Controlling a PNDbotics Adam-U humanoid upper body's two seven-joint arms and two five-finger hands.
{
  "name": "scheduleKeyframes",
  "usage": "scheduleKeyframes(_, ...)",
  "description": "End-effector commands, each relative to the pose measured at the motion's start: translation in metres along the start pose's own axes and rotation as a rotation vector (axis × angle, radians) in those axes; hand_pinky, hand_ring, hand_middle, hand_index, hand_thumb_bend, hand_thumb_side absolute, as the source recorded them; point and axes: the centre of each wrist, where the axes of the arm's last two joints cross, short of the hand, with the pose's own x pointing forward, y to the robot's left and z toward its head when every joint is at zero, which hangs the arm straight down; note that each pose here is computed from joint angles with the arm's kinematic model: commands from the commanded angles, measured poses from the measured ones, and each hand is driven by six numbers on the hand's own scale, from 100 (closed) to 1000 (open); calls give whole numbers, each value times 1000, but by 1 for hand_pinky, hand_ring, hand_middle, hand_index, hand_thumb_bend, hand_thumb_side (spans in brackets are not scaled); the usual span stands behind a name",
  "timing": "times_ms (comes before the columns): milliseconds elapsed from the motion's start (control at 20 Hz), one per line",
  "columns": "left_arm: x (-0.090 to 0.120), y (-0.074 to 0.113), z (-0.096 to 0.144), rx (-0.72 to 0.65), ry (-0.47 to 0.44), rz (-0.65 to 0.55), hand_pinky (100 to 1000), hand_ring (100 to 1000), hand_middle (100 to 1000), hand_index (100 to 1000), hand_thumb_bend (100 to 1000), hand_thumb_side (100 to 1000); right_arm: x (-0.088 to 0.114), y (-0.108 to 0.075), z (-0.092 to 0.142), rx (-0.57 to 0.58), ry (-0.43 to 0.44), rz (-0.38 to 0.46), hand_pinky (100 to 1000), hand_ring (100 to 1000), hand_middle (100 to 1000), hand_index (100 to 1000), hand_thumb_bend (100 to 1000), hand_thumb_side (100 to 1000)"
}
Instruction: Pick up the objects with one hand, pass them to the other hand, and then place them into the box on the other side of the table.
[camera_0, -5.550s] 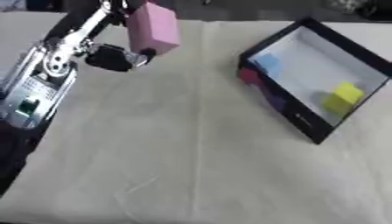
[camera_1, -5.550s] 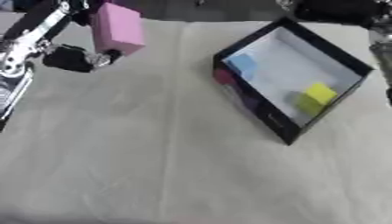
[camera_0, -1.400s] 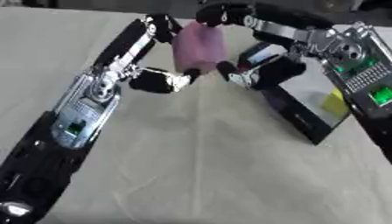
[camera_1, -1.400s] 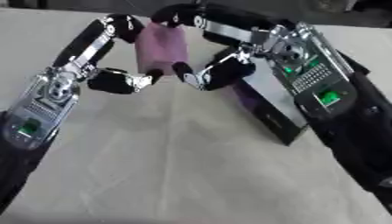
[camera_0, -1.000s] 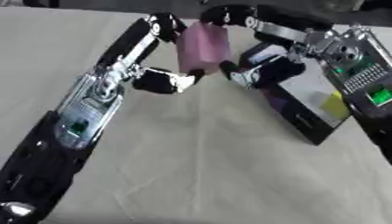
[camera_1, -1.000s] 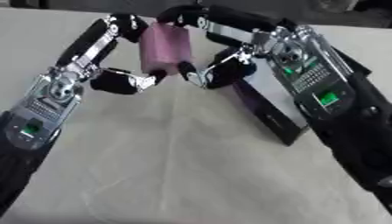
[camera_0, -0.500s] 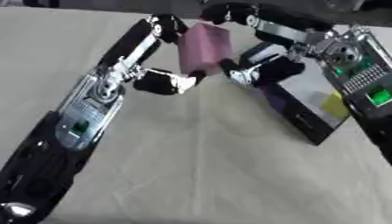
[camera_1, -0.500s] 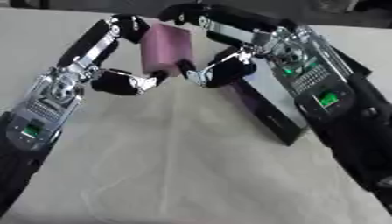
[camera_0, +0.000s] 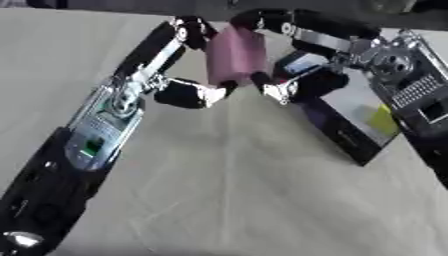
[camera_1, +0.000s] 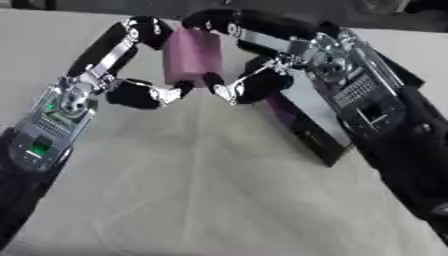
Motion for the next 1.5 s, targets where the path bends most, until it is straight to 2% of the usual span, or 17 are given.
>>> scheduleKeyframes(50, 12, 11, -4, 29, -50, -20, 731, 642, 664, 511, 100, 201, -3, -8, 4, 7, 13, 20, 1000, 976, 1000, 1000, 100, 255)
scheduleKeyframes(300, 14, 11, -4, 25, -65, -33, 730, 644, 676, 512, 100, 193, -5, -8, 5, 1, 29, 25, 1000, 976, 1000, 1000, 100, 250)
scheduleKeyframes(1100, 21, 10, -7, 33, -100, -32, 722, 632, 668, 511, 100, 181, -11, -1, 4, 50, 57, -17, 1000, 974, 1000, 1000, 100, 363)
scheduleKeyframes(1400, 21, 7, -10, 49, -80, -5, 710, 617, 653, 509, 100, 181, -10, 0, 4, 75, 43, -26, 1000, 977, 1000, 1000, 100, 372)
scheduleKeyframes(1500, 22, 6, -11, 52, -74, 5, 708, 614, 651, 510, 100, 183, -9, -1, 4, 84, 35, -27, 1000, 979, 1000, 1000, 100, 335)
